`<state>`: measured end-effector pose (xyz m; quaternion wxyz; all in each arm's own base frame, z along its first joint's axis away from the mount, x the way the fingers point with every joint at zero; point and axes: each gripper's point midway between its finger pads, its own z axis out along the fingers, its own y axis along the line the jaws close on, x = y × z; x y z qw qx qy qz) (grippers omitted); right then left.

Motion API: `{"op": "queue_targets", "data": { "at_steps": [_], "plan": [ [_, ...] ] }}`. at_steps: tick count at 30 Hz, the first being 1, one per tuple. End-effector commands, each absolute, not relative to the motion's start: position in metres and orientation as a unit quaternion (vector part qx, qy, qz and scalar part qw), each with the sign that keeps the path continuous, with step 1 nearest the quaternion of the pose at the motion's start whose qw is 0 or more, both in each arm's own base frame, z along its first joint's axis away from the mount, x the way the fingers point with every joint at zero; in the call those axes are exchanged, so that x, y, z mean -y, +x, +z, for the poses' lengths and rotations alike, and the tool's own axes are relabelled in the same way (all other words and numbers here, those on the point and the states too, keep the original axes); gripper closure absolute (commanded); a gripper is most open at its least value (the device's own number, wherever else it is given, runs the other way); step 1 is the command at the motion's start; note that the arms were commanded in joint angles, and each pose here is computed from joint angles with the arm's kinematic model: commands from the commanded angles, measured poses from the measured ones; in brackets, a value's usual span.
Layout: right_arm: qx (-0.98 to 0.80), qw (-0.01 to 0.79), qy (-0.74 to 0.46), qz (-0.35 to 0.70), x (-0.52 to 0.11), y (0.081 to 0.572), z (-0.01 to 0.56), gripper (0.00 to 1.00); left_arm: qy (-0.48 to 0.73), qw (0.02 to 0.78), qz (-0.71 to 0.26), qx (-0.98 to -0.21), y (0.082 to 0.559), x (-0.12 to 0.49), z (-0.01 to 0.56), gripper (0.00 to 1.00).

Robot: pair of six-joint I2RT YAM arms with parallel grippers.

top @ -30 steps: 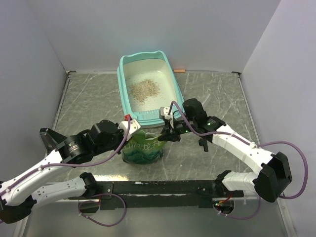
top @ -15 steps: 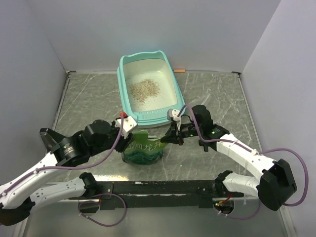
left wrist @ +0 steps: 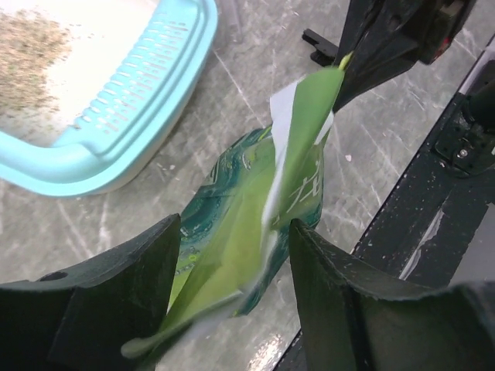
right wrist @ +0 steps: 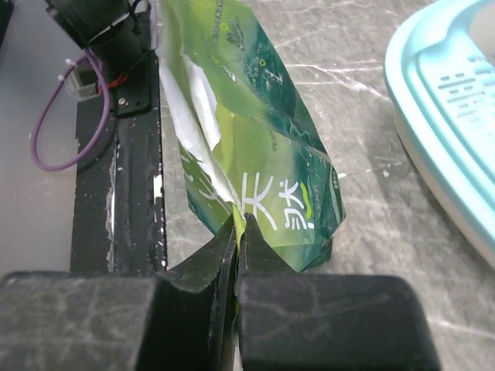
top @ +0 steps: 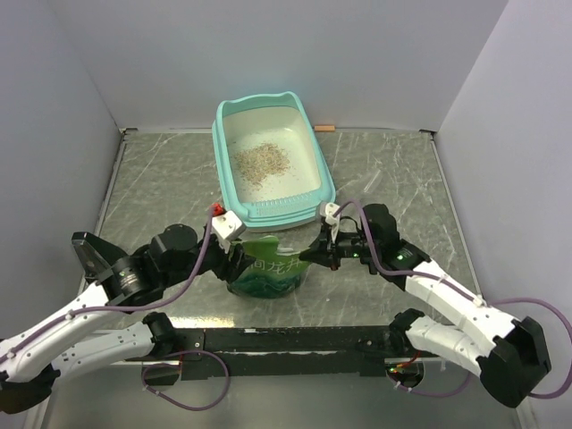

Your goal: Fill the litter box with clean litter

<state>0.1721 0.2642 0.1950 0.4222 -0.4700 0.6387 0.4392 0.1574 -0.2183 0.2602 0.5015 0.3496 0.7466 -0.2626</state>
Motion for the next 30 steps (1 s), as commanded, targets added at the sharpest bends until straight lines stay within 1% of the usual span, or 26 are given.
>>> {"op": "queue_targets", "data": {
  "at_steps": [1,3,4,5,11,14,17,18,20,23,24,27,30],
  "plan": [
    [-0.621,0.495,-0.438,0.422,-0.255,0.177,0.231,1.0,0.334,0.521,-0.316,-0.719,0.158,0.24,0.27,0.38],
    [-0.634,0.499,-0.424,0.412,-0.249,0.178,0.23,1.0,0.329,0.529,-0.321,-0.713,0.16,0.243,0.271,0.38],
    [-0.633,0.517,-0.413,0.401,-0.244,0.18,0.236,1.0,0.323,0.538,-0.329,-0.705,0.162,0.246,0.273,0.39],
    [-0.647,0.507,-0.403,0.401,-0.24,0.177,0.23,1.0,0.32,0.543,-0.335,-0.7,0.162,0.247,0.274,0.39],
    [-0.657,0.533,-0.372,0.382,-0.225,0.175,0.236,1.0,0.315,0.547,-0.372,-0.681,0.161,0.264,0.265,0.39],
    [-0.666,0.534,-0.36,0.375,-0.218,0.172,0.236,1.0,0.318,0.541,-0.39,-0.674,0.159,0.27,0.257,0.4],
    [-0.676,0.527,-0.348,0.38,-0.215,0.167,0.23,1.0,0.315,0.556,-0.41,-0.65,0.157,0.274,0.262,0.43],
    [-0.679,0.53,-0.342,0.376,-0.213,0.167,0.229,1.0,0.315,0.562,-0.416,-0.642,0.156,0.275,0.264,0.47],
    [-0.679,0.533,-0.335,0.377,-0.209,0.164,0.227,1.0,0.315,0.571,-0.426,-0.627,0.152,0.272,0.268,0.51],
    [-0.677,0.533,-0.334,0.381,-0.207,0.159,0.228,1.0,0.307,0.589,-0.436,-0.607,0.151,0.268,0.272,0.69],
    [-0.677,0.533,-0.333,0.382,-0.207,0.158,0.228,1.0,0.306,0.589,-0.436,-0.608,0.152,0.268,0.267,0.81],
    [-0.672,0.536,-0.333,0.386,-0.206,0.155,0.232,1.0,0.31,0.586,-0.455,-0.595,0.148,0.271,0.267,0.92],
    [-0.667,0.537,-0.338,0.392,-0.207,0.151,0.236,1.0,0.32,0.57,-0.468,-0.595,0.145,0.278,0.26,0.96]
  ]
}}
